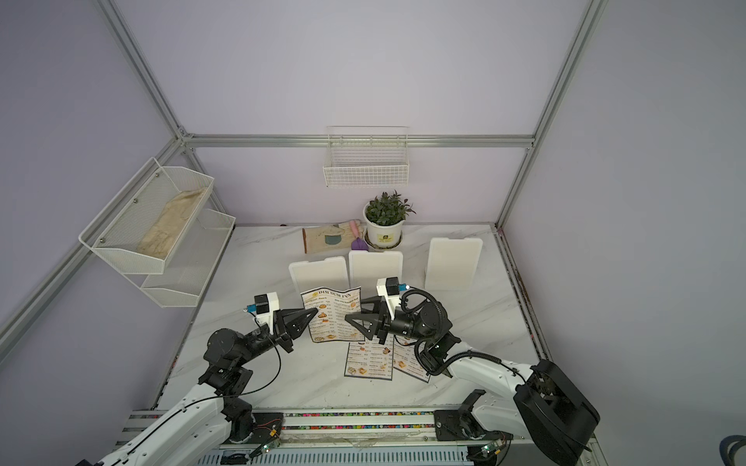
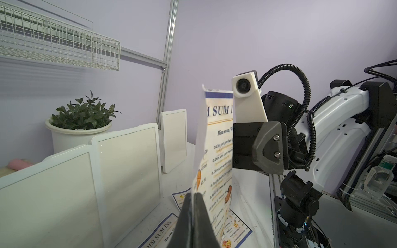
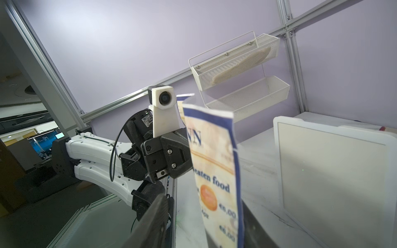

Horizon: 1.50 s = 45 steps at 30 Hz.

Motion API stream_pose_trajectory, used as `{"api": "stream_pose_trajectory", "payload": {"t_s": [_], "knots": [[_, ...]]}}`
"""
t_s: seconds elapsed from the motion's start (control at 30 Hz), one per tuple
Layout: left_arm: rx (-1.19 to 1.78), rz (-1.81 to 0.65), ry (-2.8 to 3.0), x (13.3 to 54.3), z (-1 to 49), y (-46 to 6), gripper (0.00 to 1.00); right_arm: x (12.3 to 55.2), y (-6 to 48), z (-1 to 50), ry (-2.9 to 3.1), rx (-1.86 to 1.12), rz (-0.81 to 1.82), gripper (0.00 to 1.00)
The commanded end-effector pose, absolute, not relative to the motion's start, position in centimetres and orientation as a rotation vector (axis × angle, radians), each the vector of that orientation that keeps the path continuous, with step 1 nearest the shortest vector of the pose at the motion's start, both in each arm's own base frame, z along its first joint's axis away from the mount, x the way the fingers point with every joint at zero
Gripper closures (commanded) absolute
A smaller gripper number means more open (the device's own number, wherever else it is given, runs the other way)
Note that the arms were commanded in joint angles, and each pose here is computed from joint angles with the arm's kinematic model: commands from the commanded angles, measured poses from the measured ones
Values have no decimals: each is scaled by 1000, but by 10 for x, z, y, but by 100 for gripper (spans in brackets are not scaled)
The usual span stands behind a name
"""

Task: Insert the menus into the narrow rack
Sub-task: Pick up the menu from the center of the board.

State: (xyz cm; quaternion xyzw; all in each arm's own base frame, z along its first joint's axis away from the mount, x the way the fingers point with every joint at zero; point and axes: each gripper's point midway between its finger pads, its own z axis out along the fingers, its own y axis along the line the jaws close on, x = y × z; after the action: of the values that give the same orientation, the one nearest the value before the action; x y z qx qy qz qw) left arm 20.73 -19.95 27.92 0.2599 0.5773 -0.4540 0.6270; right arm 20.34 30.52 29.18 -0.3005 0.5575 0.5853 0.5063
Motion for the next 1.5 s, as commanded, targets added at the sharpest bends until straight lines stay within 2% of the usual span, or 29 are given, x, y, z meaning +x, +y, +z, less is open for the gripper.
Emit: {"api": "stream_pose_trajectory", "payload": {"t_s": [0.0,0.07,0.23,0.4,0.6,0.63,0.73,0.83,1.0,1.33,1.47], "knots": [[608,-1014,1328,208,273,-200,100,208,306,311,1285,-711,1417,51],[608,-1012,1334,210,272,-200,100,211,308,311,1292,-709,1417,55],[603,-1006,1343,213,271,-200,100,221,312,310,1325,-681,1399,83],[583,-995,1349,215,272,-198,100,230,309,307,1365,-650,1337,100],[549,-982,1361,220,273,-195,100,237,302,309,1395,-607,1273,100],[543,-977,1365,221,273,-195,97,239,302,310,1399,-600,1261,100],[504,-961,1374,227,274,-191,79,247,299,312,1411,-563,1224,100],[492,-953,1379,230,274,-190,74,254,294,313,1395,-530,1178,100],[482,-942,1392,237,276,-191,73,252,288,321,1361,-512,1157,100],[472,-866,1412,262,284,-194,74,252,307,346,1315,-596,1232,100],[468,-840,1400,271,295,-192,69,249,319,359,1291,-666,1277,100]]}}
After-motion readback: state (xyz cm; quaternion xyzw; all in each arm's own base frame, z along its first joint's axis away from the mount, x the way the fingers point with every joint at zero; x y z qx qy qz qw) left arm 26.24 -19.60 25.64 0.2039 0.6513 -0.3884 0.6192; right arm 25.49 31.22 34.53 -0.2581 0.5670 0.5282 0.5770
